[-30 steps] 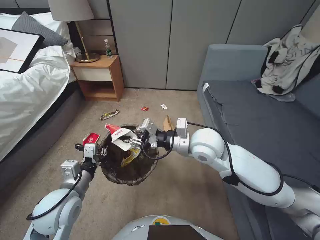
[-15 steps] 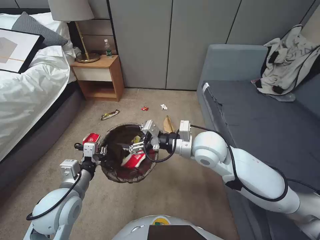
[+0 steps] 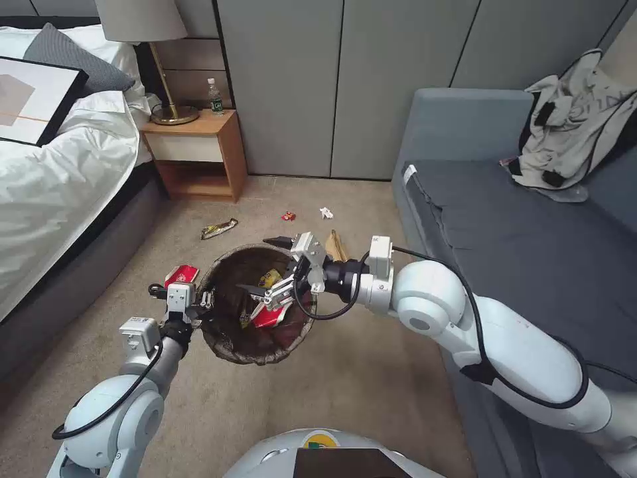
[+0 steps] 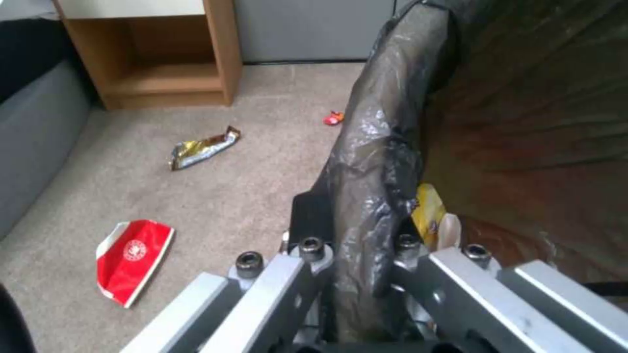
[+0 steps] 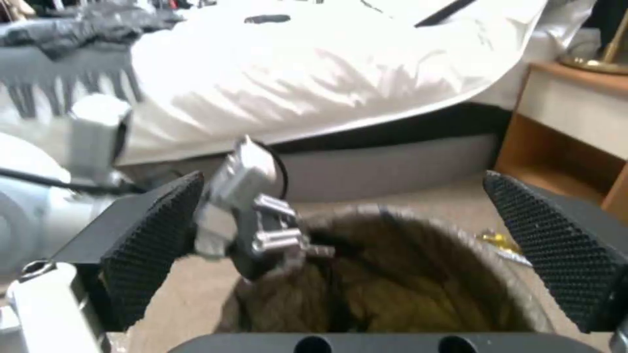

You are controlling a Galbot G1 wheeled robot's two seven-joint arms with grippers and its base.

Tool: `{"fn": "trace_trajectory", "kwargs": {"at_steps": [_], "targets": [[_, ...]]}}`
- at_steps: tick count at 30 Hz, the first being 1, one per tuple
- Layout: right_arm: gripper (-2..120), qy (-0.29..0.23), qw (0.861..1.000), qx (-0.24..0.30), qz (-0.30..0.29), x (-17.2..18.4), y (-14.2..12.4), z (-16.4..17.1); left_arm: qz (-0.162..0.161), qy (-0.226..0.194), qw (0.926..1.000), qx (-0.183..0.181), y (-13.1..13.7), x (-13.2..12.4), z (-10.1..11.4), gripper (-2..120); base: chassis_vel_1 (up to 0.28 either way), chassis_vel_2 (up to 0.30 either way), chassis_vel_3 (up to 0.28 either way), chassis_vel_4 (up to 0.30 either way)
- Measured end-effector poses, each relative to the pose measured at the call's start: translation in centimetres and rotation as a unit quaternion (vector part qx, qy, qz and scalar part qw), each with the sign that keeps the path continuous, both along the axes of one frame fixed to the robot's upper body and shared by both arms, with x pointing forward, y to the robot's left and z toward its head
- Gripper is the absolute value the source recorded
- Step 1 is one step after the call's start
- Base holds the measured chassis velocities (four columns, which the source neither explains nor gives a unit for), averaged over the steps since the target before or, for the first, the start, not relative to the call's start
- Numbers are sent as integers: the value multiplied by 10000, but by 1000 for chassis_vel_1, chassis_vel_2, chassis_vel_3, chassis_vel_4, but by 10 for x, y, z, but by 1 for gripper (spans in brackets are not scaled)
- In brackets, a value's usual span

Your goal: Pick up the trash bin, then pick up the garbage from the floor and place it into the trash bin.

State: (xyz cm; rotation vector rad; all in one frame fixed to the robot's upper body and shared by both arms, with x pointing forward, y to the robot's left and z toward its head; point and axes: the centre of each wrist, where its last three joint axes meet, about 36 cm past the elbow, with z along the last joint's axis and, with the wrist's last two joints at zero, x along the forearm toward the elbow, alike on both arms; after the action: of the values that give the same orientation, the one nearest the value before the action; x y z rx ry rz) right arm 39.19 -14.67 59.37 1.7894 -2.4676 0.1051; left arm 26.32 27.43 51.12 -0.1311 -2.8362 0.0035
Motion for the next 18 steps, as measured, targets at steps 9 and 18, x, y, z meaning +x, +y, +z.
{"fn": "trace_trajectory", "kwargs": {"at_steps": [9, 18], "targets": [[100, -188, 9986, 332, -376, -13, -27, 24, 7, 15, 10000, -8, 1, 3, -3, 2, 0, 0, 0, 0], [100, -397, 9835, 339, -1731, -25, -56, -11, 32, -17, 10000, -37, 2, 4, -3, 2, 0, 0, 0, 0]]}}
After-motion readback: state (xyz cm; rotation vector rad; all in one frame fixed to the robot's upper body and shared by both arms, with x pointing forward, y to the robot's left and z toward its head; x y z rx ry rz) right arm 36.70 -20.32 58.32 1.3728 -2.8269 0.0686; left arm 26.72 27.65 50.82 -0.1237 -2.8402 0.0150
